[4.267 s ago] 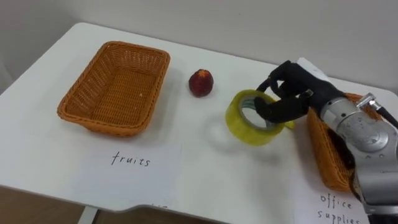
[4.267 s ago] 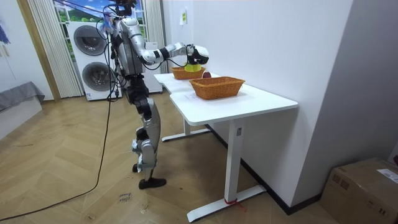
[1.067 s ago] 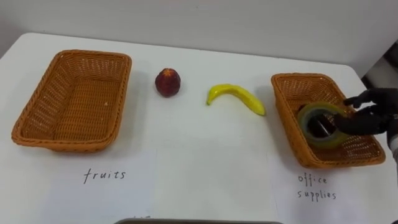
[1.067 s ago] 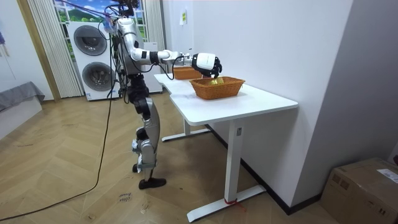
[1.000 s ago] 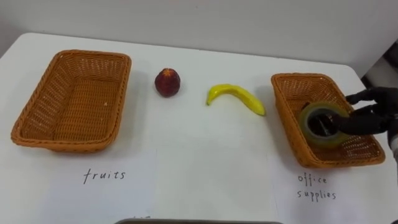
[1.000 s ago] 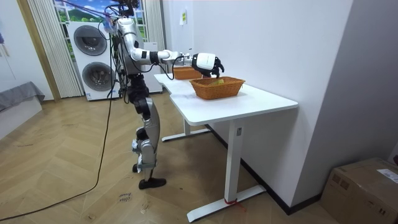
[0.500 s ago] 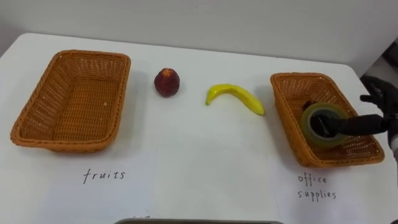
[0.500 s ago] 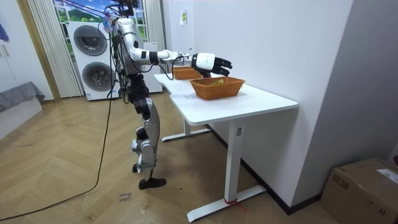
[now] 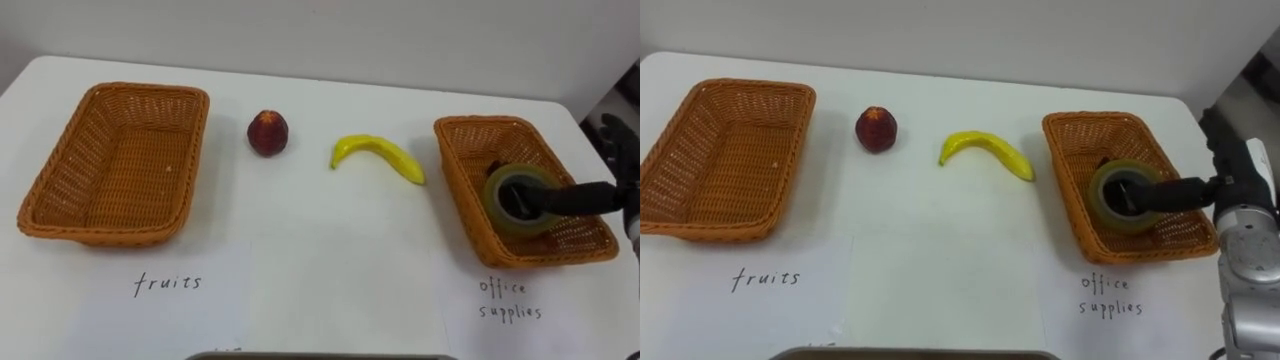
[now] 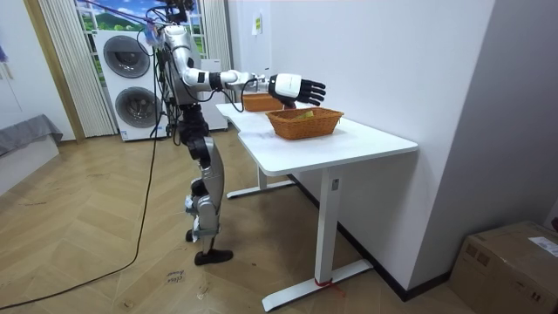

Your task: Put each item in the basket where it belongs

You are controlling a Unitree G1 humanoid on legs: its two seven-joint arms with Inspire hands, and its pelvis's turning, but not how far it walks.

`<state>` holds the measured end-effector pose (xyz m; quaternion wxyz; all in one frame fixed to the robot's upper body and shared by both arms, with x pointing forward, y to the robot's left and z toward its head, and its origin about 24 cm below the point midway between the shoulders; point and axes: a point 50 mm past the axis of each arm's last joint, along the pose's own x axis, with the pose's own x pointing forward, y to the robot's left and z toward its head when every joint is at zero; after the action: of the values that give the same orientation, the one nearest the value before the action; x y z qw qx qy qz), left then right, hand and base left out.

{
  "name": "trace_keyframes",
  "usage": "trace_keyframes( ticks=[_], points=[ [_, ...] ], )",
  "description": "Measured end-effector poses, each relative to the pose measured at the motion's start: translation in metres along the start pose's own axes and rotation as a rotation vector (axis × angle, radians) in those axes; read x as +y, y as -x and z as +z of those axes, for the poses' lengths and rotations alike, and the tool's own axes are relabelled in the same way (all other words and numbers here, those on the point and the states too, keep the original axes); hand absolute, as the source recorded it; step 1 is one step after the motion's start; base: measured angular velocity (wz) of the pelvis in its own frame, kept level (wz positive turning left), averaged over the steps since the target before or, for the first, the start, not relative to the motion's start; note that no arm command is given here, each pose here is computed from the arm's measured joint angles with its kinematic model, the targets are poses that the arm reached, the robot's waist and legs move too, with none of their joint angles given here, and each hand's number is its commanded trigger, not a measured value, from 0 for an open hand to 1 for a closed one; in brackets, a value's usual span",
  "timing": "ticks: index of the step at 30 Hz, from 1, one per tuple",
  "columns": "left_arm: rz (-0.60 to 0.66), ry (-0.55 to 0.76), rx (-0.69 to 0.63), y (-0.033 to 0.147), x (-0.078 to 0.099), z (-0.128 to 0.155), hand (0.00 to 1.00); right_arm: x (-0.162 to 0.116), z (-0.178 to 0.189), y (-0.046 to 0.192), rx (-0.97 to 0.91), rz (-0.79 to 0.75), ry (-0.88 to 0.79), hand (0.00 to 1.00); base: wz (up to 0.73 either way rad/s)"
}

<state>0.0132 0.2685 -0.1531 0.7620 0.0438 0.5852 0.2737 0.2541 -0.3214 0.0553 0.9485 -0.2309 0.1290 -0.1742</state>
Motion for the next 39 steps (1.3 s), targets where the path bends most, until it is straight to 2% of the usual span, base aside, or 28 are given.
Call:
trace_keyframes(
  ticks=[10, 18, 28, 39],
  points=[
    [-0.005, -0.004, -0.005, 0.000, -0.001, 0.001, 0.00, 0.000, 0.011, 0.001, -0.058, 0.004, -0.060, 0.00, 0.00],
    [-0.004, 0.002, -0.014, 0.000, -0.002, 0.003, 0.00, -0.018, 0.070, 0.010, -0.318, -0.150, -0.043, 0.00, -0.01],
    [0.004, 0.000, 0.016, 0.001, -0.003, -0.007, 0.00, -0.023, 0.082, 0.010, -0.368, -0.232, -0.081, 0.00, 0.02],
    [0.024, -0.020, 0.003, 0.001, -0.005, -0.003, 0.00, -0.027, 0.099, 0.018, -0.449, -0.291, -0.139, 0.00, 0.01]
  ],
)
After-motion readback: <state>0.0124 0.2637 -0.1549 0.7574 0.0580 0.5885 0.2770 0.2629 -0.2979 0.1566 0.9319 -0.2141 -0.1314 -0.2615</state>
